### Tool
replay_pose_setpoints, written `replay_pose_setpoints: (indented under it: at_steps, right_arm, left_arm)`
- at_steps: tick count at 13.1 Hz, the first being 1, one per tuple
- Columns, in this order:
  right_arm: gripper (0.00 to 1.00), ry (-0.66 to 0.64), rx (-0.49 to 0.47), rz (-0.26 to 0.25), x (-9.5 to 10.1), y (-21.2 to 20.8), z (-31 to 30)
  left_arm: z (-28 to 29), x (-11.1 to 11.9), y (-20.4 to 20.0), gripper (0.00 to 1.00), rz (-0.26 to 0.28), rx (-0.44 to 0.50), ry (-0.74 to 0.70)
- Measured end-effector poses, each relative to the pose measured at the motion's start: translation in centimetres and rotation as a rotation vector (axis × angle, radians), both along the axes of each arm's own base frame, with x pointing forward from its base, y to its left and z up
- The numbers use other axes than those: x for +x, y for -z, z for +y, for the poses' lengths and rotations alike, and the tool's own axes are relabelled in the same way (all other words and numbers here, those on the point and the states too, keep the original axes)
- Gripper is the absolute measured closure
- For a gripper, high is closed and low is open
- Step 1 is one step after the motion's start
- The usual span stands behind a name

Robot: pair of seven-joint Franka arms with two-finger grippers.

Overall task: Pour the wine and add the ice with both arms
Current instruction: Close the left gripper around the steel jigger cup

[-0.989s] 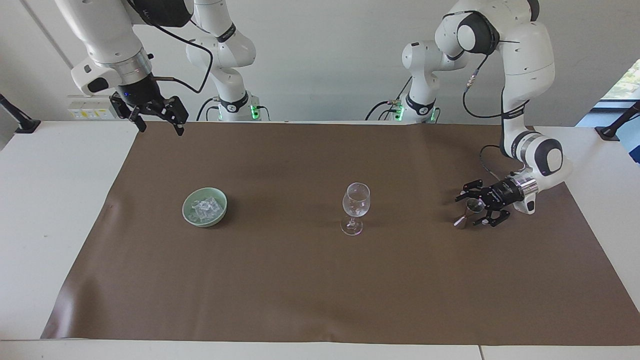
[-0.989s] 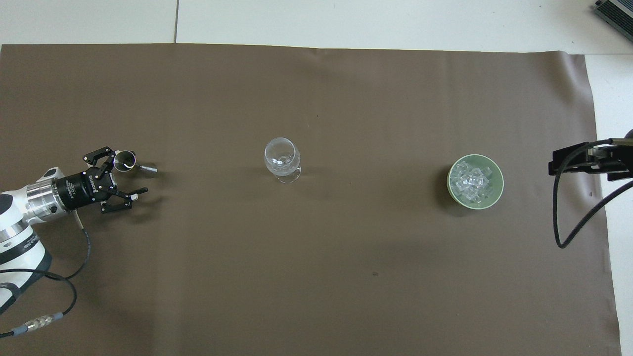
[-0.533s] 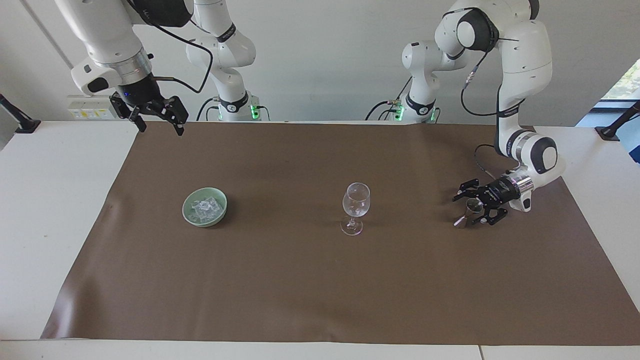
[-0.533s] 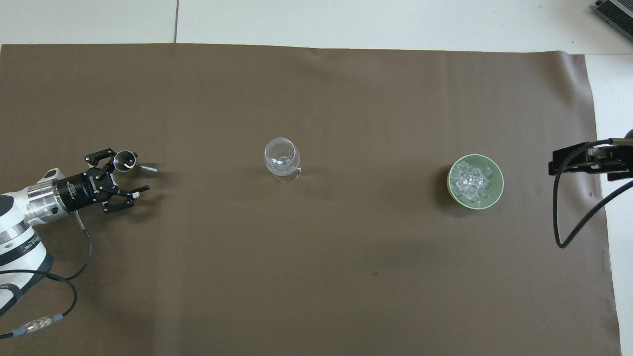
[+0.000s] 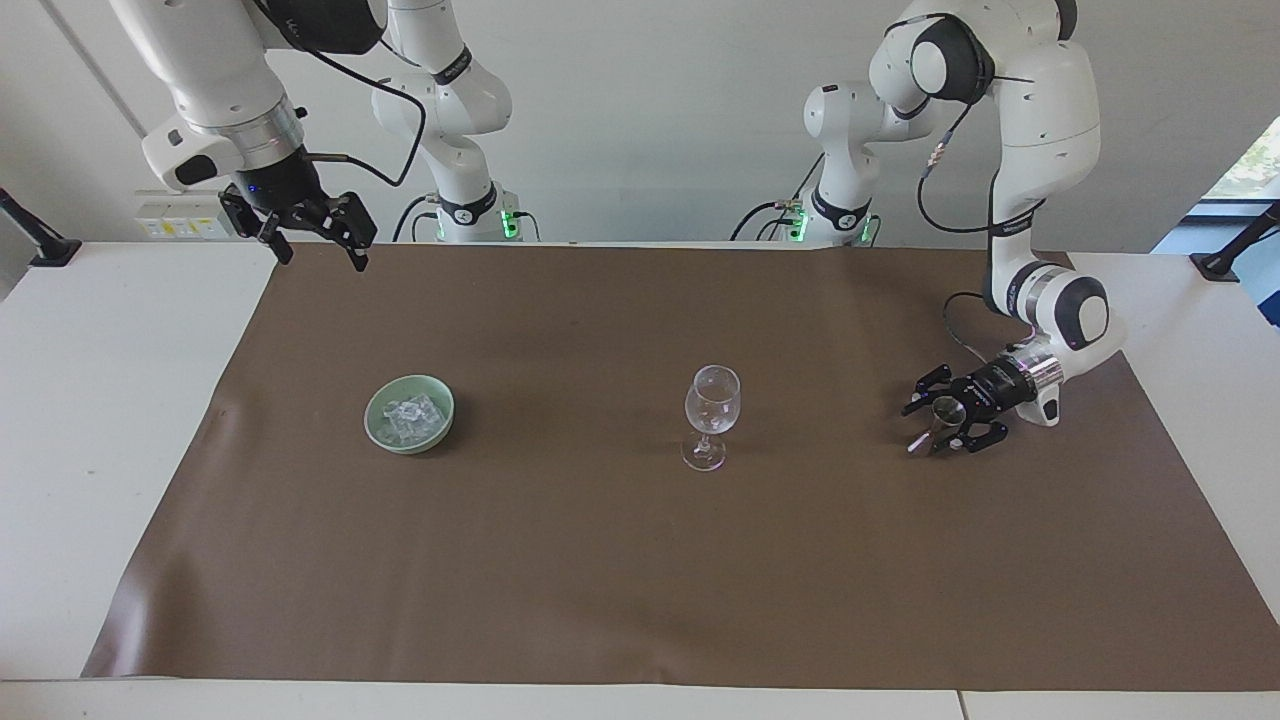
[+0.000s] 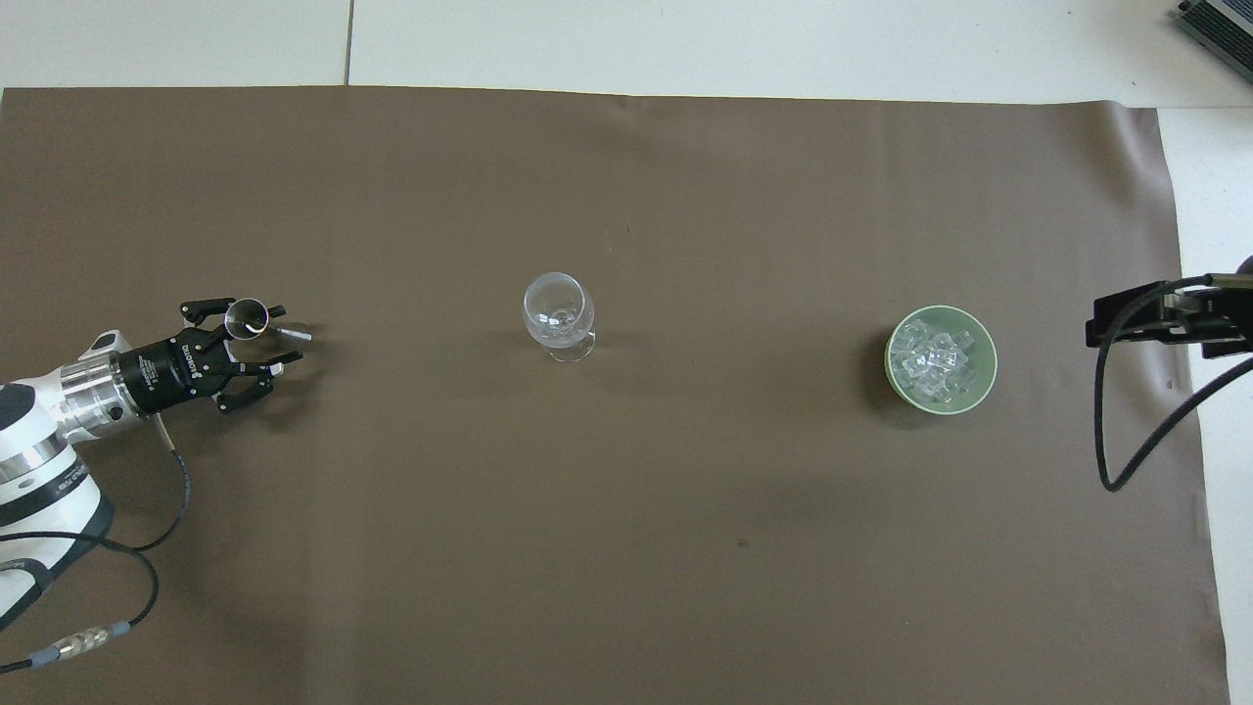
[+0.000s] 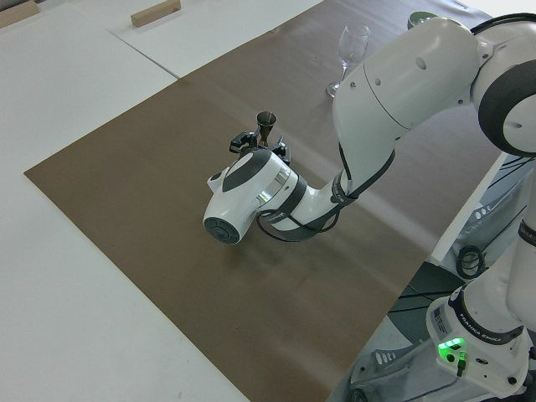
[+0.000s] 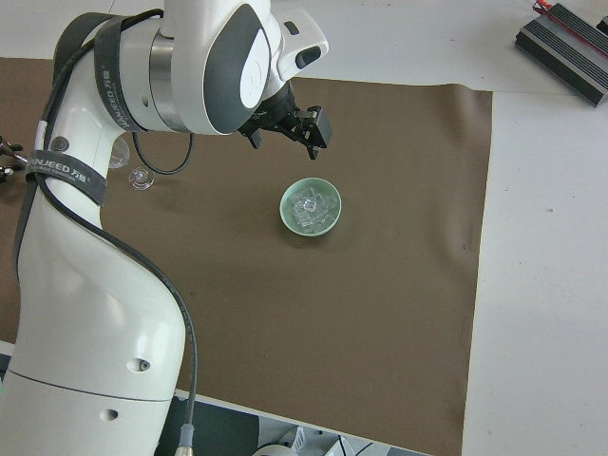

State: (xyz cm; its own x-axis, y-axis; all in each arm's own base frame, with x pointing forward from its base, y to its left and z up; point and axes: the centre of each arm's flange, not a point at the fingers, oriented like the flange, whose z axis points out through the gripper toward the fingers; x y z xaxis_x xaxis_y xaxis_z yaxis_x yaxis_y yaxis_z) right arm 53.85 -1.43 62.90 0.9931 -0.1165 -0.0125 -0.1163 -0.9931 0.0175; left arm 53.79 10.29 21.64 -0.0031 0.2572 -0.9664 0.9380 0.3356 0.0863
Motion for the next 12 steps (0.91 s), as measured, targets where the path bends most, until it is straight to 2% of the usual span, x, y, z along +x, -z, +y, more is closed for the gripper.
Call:
replay_pose_setpoints:
  at_steps: [7, 8, 9, 10, 12]
  right_arm:
    - [0.00, 0.000, 0.000, 0.000, 0.00, 0.00, 0.00]
    - [0.00, 0.000, 0.000, 0.000, 0.00, 0.00, 0.00]
    - [0.00, 0.000, 0.000, 0.000, 0.00, 0.00, 0.00]
    - [0.00, 0.000, 0.000, 0.000, 0.00, 0.00, 0.00]
    - [0.00, 0.000, 0.000, 0.000, 0.00, 0.00, 0.00]
  left_arm:
    - [1.03, -0.09, -0.60, 0.48, -0.011, 0.002, -0.018]
    - [1.03, -0.09, -0.61, 0.55, -0.011, 0.002, -0.018]
    - [1.03, -0.09, -0.61, 0.69, -0.011, 0.002, -0.018]
    - [1.03, -0.09, -0.61, 0.69, -0.011, 0.002, -0.018]
    - [1.03, -0.09, -0.60, 0.79, -0.011, 0.002, -0.018]
